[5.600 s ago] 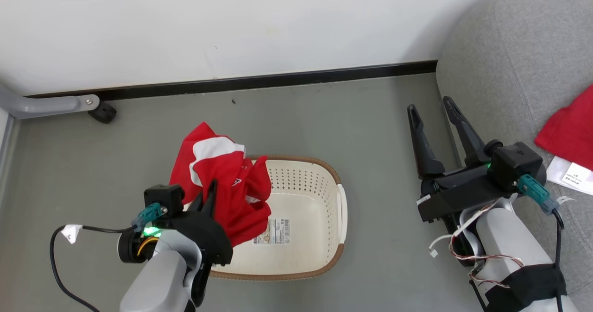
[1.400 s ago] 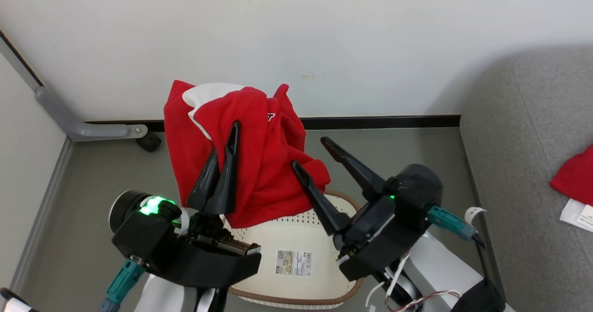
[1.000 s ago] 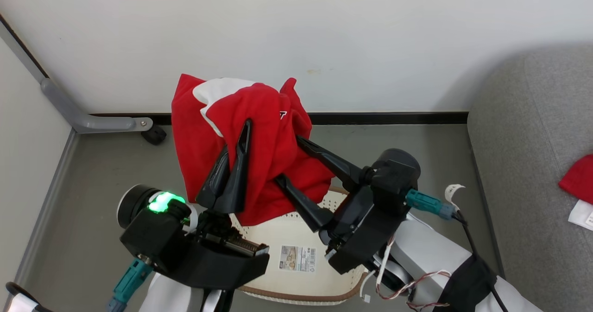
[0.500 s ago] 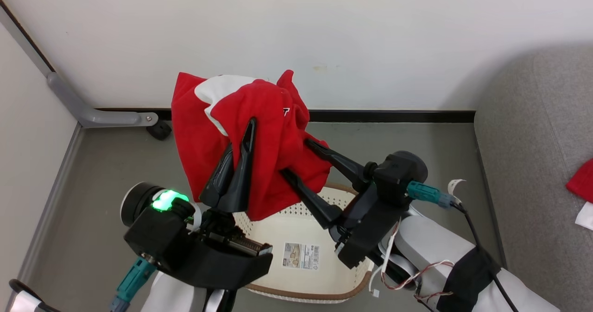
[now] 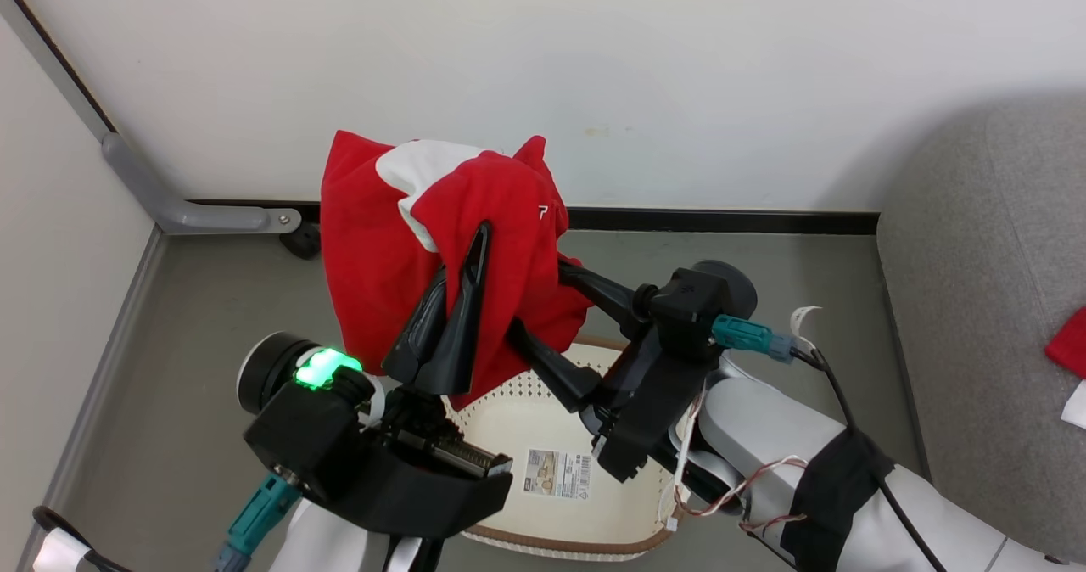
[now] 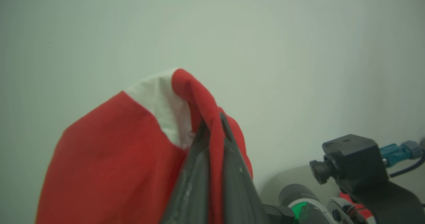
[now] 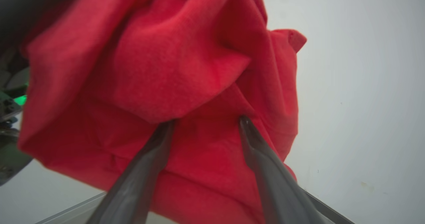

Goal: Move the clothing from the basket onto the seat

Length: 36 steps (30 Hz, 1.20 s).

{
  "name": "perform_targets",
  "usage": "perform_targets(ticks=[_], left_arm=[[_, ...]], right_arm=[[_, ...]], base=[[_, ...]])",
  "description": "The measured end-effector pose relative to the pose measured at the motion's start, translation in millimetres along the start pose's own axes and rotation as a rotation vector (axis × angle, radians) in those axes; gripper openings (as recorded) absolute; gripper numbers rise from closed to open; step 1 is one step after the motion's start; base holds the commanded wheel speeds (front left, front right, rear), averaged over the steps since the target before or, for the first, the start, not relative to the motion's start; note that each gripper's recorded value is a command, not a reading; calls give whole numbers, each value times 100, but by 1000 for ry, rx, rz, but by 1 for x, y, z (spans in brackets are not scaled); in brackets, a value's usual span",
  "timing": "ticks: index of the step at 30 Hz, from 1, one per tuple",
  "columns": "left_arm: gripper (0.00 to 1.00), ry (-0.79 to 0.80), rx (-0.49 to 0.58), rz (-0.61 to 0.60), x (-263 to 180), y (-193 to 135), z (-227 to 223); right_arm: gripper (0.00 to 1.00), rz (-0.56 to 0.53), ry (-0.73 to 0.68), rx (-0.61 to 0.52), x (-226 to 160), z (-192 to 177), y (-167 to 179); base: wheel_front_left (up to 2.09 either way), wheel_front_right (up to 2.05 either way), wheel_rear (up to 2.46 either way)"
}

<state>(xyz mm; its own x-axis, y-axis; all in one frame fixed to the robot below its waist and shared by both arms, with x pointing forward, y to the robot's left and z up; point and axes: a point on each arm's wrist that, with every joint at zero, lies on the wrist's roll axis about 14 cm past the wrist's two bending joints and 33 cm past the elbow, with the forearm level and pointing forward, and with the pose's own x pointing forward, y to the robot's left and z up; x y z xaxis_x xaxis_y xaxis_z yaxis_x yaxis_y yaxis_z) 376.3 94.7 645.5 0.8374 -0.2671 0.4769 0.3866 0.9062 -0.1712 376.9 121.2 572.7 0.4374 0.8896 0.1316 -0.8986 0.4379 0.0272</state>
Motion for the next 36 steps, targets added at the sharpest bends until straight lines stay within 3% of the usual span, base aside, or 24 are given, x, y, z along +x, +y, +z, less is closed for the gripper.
perform_targets(ticks=[12, 13, 14, 16, 17, 18, 36], left_arm=[[0, 6, -7, -19, -1, -7, -2], [0, 7, -8, -19, -1, -7, -2], [0, 8, -8, -20, -1, -7, -3], [0, 9, -9, -19, -1, -7, -3], [0, 9, -8, -19, -1, -7, -3], [0, 10, -8, -19, -1, -7, -3], [0, 15, -14, -7, 3, 0, -9]], right_arm=[[100, 8, 19, -14, 13, -1, -3], [96, 5, 20, -13, 14, 0, -4], [86, 2, 22, -15, 15, 0, -6], [43, -3, 24, -19, 16, 0, -9], [12, -6, 27, -20, 17, 0, -10], [0, -7, 28, -22, 17, 0, -11], [0, -72, -15, 39, 15, 9, -29]], base=[[0, 0, 0], [0, 0, 0], [0, 0, 0], [0, 0, 0], [0, 0, 0], [0, 0, 0], [0, 0, 0]])
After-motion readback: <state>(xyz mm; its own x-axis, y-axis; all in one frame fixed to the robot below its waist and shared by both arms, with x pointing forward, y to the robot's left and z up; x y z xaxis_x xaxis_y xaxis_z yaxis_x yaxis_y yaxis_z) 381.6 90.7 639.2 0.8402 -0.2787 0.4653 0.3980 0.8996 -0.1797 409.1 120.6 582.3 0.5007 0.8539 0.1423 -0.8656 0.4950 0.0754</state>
